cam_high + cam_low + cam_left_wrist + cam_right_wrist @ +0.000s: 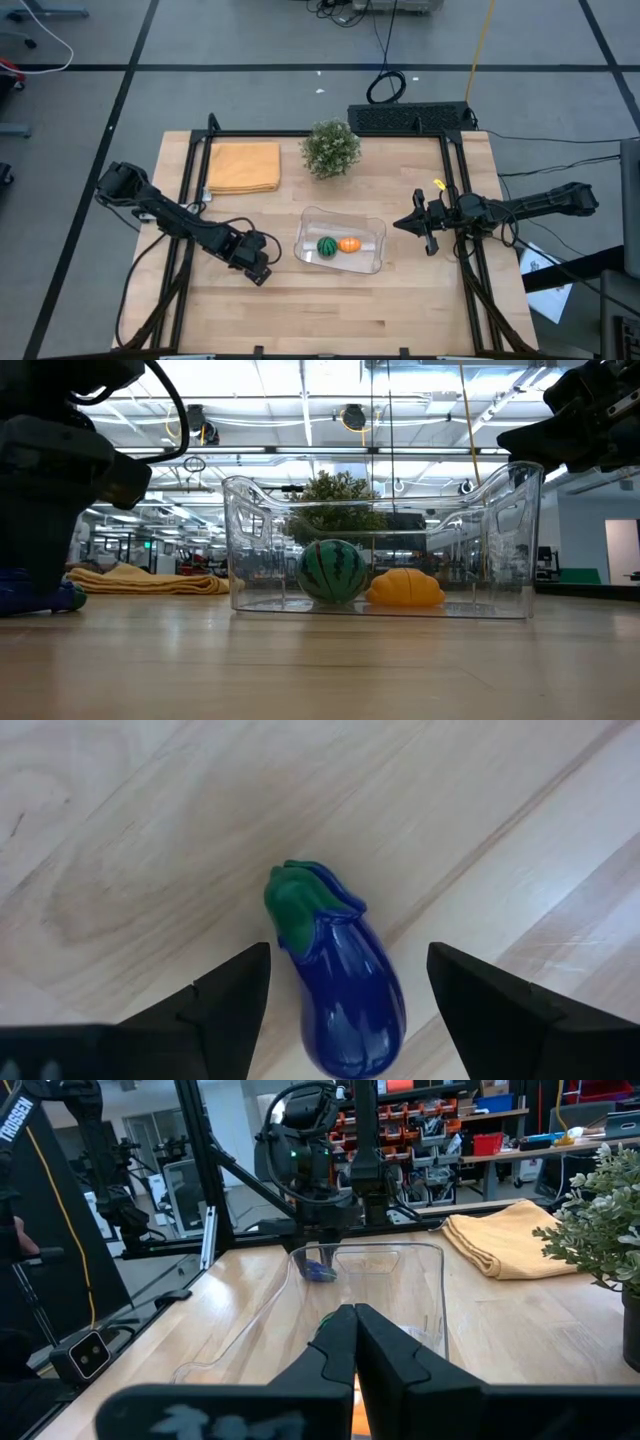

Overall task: Pick and placing Produce into tupperware
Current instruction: Put the eggplant into the transparent bin

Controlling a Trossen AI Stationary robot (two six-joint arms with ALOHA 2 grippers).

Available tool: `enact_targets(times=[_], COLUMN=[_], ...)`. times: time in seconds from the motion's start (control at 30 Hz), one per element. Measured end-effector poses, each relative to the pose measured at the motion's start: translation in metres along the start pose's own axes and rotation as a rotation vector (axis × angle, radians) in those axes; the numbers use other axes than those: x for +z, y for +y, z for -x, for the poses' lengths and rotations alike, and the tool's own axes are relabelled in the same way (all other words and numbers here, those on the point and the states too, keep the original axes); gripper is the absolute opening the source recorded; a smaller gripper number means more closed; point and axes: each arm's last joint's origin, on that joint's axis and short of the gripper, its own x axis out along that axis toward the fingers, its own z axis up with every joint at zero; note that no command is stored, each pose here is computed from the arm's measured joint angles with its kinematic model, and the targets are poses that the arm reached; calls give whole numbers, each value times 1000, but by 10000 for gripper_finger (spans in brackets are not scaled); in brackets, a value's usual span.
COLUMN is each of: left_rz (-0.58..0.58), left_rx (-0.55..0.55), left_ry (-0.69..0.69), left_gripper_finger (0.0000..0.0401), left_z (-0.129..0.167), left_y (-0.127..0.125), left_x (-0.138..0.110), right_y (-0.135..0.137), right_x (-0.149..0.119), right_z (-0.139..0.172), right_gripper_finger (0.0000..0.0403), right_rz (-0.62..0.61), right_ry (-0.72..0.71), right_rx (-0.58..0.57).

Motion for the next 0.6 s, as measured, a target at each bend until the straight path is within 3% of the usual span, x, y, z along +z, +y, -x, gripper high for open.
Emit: enact_targets(times=[0.6], left_rz=[-31], left_rx=[70], left_ry=[49], left_gripper_finger=[276], left_z=[-18], left_y=[0], left_x=[0], right_y=[0], right_x=[0], right_z=[0], right_gripper_finger=[0], right_rz=[0], right_ry=[-1], right_rx=[-3])
